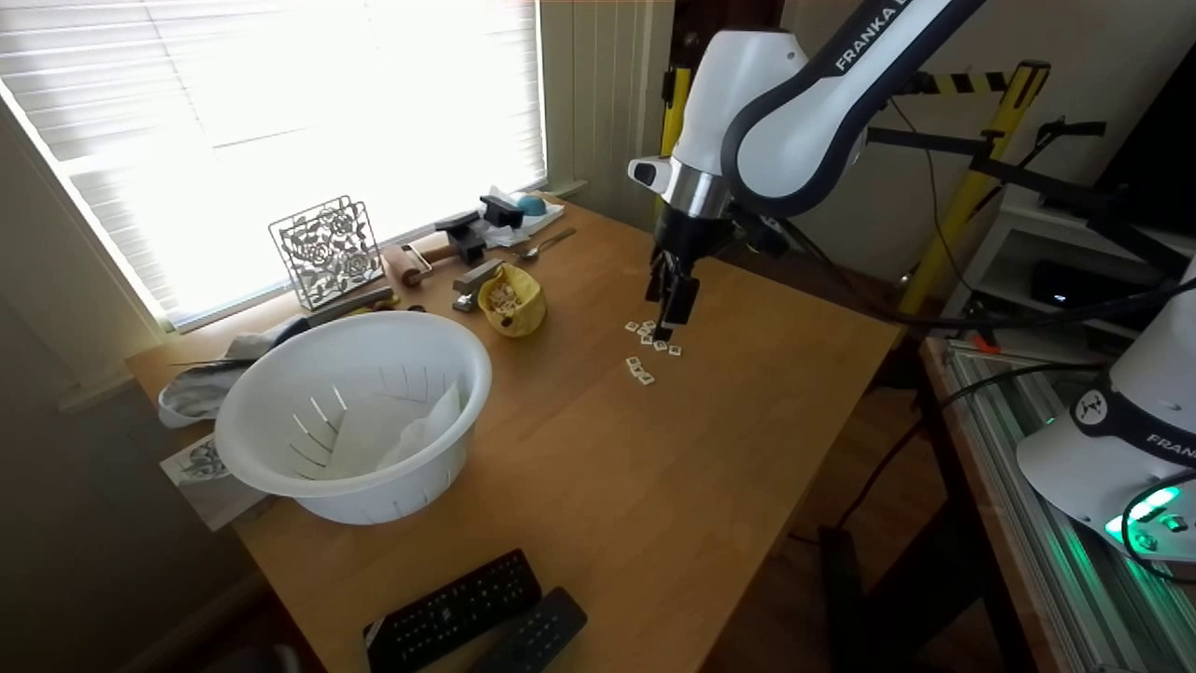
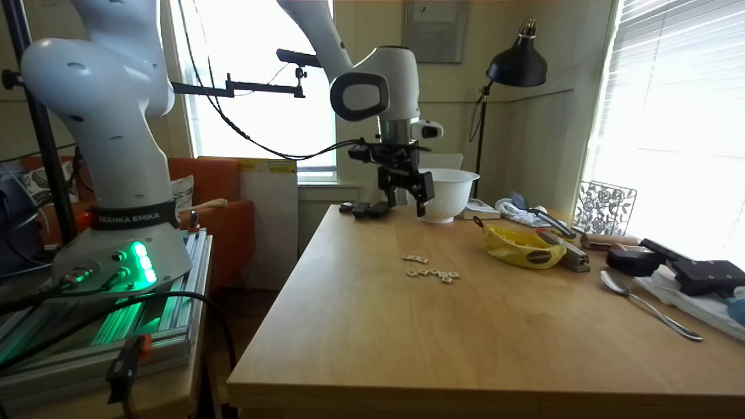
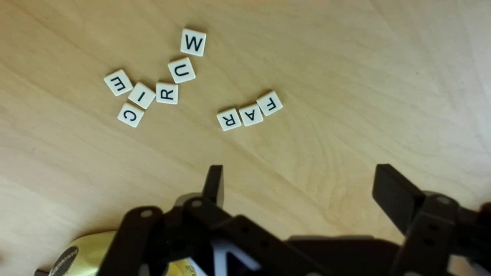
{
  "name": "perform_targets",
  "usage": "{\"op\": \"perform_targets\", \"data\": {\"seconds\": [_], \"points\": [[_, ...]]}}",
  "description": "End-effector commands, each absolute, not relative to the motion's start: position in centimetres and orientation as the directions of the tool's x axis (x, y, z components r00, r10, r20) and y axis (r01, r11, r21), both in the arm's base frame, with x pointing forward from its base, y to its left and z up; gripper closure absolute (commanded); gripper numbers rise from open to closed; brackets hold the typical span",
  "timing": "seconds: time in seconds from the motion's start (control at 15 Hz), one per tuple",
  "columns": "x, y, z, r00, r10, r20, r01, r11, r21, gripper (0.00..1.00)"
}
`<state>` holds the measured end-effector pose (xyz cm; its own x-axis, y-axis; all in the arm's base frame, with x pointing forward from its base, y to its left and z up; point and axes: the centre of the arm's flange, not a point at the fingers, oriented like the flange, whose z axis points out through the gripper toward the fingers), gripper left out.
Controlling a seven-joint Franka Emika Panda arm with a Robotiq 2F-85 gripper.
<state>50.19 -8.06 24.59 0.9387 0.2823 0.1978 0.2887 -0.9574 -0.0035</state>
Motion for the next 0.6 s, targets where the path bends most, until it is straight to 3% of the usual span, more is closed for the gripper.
{"op": "perform_targets", "data": {"seconds": [0.0, 0.53], "points": [[48.6, -7.9, 26.2, 0.927, 0.330, 0.177, 0.333, -0.943, 0.012, 0.00], [49.4, -7.9, 25.4, 0.932, 0.307, 0.191, 0.312, -0.950, 0.003, 0.00]]}}
